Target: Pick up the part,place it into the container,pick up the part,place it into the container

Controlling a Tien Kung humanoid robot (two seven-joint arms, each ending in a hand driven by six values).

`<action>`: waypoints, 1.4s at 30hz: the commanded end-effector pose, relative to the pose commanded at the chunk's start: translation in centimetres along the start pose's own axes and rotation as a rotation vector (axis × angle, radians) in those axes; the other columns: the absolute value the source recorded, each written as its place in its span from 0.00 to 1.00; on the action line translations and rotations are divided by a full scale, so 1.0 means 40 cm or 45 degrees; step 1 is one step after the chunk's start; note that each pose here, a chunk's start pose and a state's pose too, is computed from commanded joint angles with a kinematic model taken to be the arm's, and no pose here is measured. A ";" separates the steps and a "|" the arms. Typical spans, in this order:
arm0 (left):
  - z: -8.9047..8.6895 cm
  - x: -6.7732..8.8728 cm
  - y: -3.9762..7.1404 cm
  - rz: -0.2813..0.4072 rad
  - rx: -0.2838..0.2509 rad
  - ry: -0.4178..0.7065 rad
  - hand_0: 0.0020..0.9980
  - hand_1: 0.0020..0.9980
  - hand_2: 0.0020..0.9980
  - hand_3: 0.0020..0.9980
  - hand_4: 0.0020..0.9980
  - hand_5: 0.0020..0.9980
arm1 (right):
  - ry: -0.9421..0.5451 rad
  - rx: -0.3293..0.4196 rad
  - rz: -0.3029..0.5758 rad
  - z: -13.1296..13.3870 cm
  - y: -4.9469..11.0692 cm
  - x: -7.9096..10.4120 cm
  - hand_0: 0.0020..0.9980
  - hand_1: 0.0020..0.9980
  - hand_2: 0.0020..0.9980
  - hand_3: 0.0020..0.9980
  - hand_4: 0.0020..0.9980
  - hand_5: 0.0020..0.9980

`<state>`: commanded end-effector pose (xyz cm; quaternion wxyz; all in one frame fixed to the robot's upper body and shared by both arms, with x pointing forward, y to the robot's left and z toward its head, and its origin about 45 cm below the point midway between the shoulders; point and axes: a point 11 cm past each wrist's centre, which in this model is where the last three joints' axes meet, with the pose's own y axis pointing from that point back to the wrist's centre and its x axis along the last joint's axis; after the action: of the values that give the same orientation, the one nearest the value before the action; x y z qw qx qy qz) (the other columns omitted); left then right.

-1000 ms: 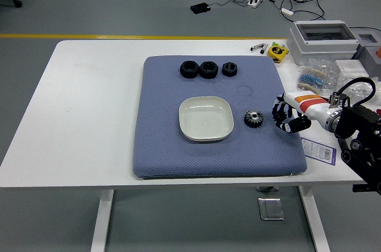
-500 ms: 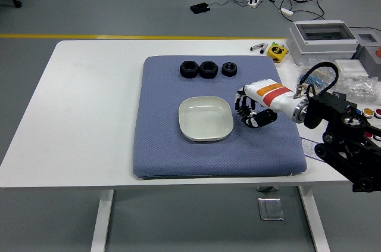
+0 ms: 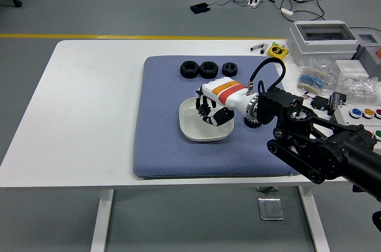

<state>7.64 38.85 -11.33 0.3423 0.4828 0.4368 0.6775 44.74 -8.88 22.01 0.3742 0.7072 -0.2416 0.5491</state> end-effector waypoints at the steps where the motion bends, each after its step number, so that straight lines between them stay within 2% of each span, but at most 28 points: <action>1: 0.000 0.001 0.000 0.001 0.000 -0.003 0.50 0.53 0.67 0.60 0.59 0.57 | 0.011 0.003 -0.005 -0.002 -0.002 -0.001 0.39 0.49 0.58 0.72 0.98 0.23; 2: 0.000 0.001 0.000 0.001 0.001 -0.005 0.50 0.52 0.67 0.60 0.59 0.57 | 0.016 0.005 -0.007 -0.003 -0.003 -0.002 0.56 0.64 0.78 0.91 1.00 0.32; 7: -0.009 0.003 -0.001 0.003 0.010 -0.014 0.50 0.52 0.67 0.60 0.59 0.57 | -0.006 0.040 0.028 -0.006 -0.001 0.003 0.56 0.64 0.78 0.91 1.00 0.32; 8: -0.010 0.004 -0.001 0.003 0.012 -0.015 0.50 0.53 0.67 0.60 0.59 0.57 | -0.015 0.041 0.044 -0.003 0.000 0.008 0.72 0.70 0.82 0.94 1.00 0.32; 13: -0.018 0.007 -0.002 0.007 0.020 -0.026 0.50 0.53 0.67 0.60 0.59 0.57 | -0.061 0.010 0.152 0.033 0.020 0.057 0.72 0.70 0.82 0.94 1.00 0.32; 14: -0.019 0.008 -0.003 0.008 0.021 -0.027 0.50 0.53 0.67 0.60 0.59 0.56 | -0.067 -0.002 0.166 0.045 0.025 0.068 0.70 0.69 0.79 0.90 1.00 0.31; 19: -0.023 0.012 -0.004 0.011 0.024 -0.023 0.50 0.53 0.67 0.60 0.59 0.56 | -0.042 -0.092 0.127 0.128 0.058 0.089 0.70 0.69 0.79 0.90 1.00 0.31; 20: -0.023 0.012 -0.004 0.011 0.024 -0.023 0.50 0.52 0.67 0.60 0.59 0.56 | -0.028 -0.118 0.093 0.148 0.065 0.083 0.67 0.68 0.76 0.83 1.00 0.31; 25: -0.021 0.009 -0.003 0.008 0.021 -0.022 0.50 0.52 0.67 0.60 0.59 0.56 | 0.030 -0.210 -0.037 0.219 0.085 0.046 0.67 0.68 0.76 0.83 1.00 0.31; 26: -0.021 0.009 -0.003 0.008 0.021 -0.021 0.50 0.52 0.67 0.60 0.59 0.56 | 0.041 -0.225 -0.059 0.230 0.088 0.038 0.64 0.68 0.75 0.81 1.00 0.30; 30: -0.022 0.005 -0.002 0.005 0.022 -0.016 0.50 0.52 0.67 0.60 0.59 0.56 | 0.055 -0.275 -0.113 0.267 0.098 0.012 0.64 0.68 0.75 0.81 1.00 0.30; 35: -0.021 0.001 -0.002 0.001 0.021 -0.014 0.51 0.53 0.67 0.60 0.59 0.56 | 0.036 -0.318 -0.153 0.297 0.107 -0.019 0.62 0.67 0.74 0.79 1.00 0.29; 42: -0.024 -0.003 -0.001 -0.005 0.023 -0.007 0.51 0.53 0.67 0.60 0.59 0.56 | -0.022 -0.336 -0.196 0.303 0.110 -0.077 0.60 0.66 0.72 0.77 1.00 0.29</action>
<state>6.76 38.50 -11.58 0.3406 0.4869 0.4429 0.6714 47.78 -21.37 18.82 0.5029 0.6731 -0.2599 0.4759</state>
